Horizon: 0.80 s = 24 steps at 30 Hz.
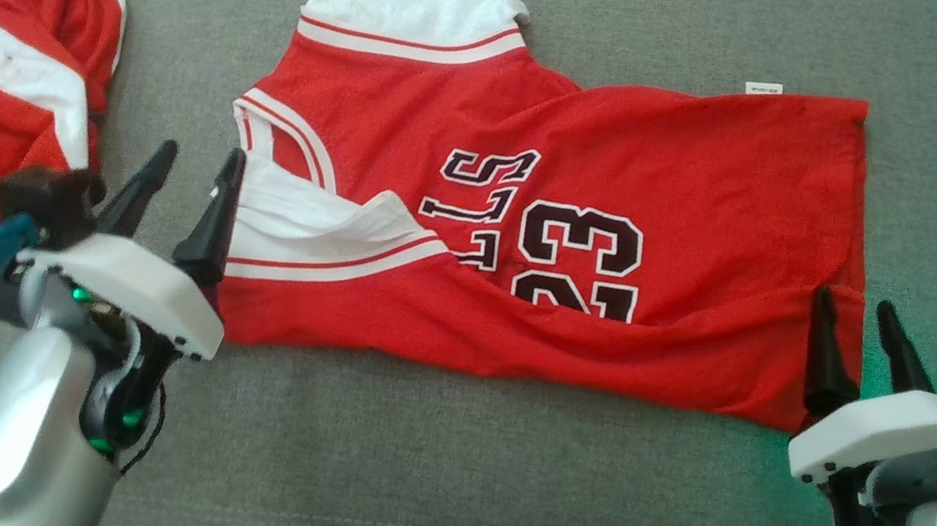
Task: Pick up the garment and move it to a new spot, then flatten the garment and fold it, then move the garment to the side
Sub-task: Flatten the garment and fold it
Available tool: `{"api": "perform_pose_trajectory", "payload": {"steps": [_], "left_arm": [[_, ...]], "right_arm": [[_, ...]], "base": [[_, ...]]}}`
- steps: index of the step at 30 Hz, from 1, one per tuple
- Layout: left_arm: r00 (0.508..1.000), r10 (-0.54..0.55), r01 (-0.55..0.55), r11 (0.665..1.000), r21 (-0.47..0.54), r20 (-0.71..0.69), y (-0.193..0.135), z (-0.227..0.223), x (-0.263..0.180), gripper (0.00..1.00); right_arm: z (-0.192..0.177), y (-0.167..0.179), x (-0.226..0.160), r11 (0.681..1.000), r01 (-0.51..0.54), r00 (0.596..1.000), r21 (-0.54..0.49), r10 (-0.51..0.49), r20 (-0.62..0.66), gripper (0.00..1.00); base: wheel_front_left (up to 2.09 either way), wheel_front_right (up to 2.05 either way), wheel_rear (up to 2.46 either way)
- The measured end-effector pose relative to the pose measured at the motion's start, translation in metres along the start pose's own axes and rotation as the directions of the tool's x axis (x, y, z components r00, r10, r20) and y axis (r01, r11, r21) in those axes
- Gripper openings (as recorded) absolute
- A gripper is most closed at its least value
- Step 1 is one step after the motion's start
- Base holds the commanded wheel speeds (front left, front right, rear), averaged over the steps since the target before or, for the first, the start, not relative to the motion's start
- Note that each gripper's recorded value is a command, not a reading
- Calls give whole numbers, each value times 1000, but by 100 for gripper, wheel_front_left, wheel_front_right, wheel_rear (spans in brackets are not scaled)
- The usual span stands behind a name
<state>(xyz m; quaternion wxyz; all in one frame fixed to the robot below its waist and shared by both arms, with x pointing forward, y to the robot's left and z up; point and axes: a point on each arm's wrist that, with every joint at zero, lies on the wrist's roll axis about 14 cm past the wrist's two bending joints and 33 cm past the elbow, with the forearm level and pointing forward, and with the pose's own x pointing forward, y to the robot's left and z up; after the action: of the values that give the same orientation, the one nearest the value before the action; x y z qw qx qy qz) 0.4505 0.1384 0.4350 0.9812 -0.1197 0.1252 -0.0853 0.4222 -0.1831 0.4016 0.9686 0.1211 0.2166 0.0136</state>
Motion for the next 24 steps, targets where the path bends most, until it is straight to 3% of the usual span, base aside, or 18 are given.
{"api": "perform_pose_trajectory", "payload": {"steps": [13,24], "left_arm": [[970,61,-99,983,155,236,0,36,-51,100],[971,76,-114,980,161,225,-8,28,-95,100]], "right_arm": [[73,19,-49,990,-13,938,-142,62,340,100],[57,33,-84,985,-43,944,-165,94,316,100]], "base": [[0,0,0],[0,0,0]]}}
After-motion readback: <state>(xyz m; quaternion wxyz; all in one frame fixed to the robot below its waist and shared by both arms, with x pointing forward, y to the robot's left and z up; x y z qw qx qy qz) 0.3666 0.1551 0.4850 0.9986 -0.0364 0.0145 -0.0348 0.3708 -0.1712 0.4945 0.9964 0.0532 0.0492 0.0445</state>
